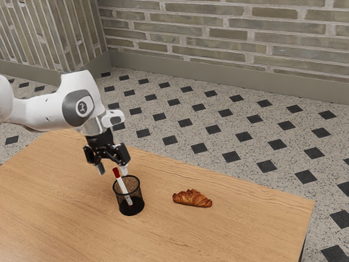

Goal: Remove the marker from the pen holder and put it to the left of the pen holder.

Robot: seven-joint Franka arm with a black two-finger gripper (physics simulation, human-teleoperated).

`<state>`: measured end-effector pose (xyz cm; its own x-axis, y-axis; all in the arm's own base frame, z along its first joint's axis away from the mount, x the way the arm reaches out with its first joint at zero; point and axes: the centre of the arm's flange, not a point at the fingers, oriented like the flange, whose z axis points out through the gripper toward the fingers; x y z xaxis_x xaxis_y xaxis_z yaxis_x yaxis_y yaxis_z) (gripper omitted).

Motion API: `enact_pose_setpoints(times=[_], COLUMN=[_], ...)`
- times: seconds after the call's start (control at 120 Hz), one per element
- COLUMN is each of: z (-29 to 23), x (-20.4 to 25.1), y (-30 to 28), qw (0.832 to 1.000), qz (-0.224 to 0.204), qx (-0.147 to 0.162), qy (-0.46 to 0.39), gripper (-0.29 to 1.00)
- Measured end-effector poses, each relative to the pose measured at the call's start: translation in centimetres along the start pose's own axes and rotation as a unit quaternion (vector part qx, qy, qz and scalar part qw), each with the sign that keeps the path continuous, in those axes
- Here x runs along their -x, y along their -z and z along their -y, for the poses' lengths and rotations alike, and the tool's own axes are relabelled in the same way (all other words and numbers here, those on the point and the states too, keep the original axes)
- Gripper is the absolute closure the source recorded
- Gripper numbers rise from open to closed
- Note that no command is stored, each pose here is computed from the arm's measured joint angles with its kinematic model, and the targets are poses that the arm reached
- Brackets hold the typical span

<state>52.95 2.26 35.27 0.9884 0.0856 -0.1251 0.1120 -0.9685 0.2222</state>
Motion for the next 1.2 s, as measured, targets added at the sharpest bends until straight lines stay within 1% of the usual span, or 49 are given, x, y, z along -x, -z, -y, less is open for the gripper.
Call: enact_pose_setpoints(times=[0.058, 0.108, 0.192, 0.325, 0.442, 0.508, 0.658, 0.767, 0.85, 0.958, 1.075, 1.2], z=[0.1, 0.2, 0.4, 0.3, -0.4, -1.5, -2.8, -3.6, -4.1, -3.7, -1.6, 1.1], x=[-0.3, -0.4, -0.6, -0.7, -0.8, -0.7, -0.4, -1.1, -1.7, -2.4, -2.3, -3.4], y=[0.1, 0.0, -0.5, -0.2, 0.0, 0.3, 2.0, 5.9, 9.3, 11.5, 11.9, 8.0], qw=[1.0, 1.0, 1.0, 1.0, 1.0, 1.0, 0.999, 0.997, 0.996, 0.992, 0.987, 0.973], qz=[-0.001, -0.001, 0.003, 0.0, -0.001, -0.003, -0.013, -0.022, -0.017, 0.023, 0.091, 0.184], qx=[-0.001, -0.002, -0.003, -0.003, -0.003, -0.003, -0.008, -0.033, -0.057, -0.095, -0.119, -0.139], qy=[-0.001, 0.0, 0.0, -0.003, -0.01, -0.021, -0.037, -0.059, -0.073, -0.076, -0.052, -0.017], gripper=[0.02, 0.07, 0.21, 0.49, 0.64, 0.69, 0.74, 0.76, 0.77, 0.78, 0.78, 0.78])
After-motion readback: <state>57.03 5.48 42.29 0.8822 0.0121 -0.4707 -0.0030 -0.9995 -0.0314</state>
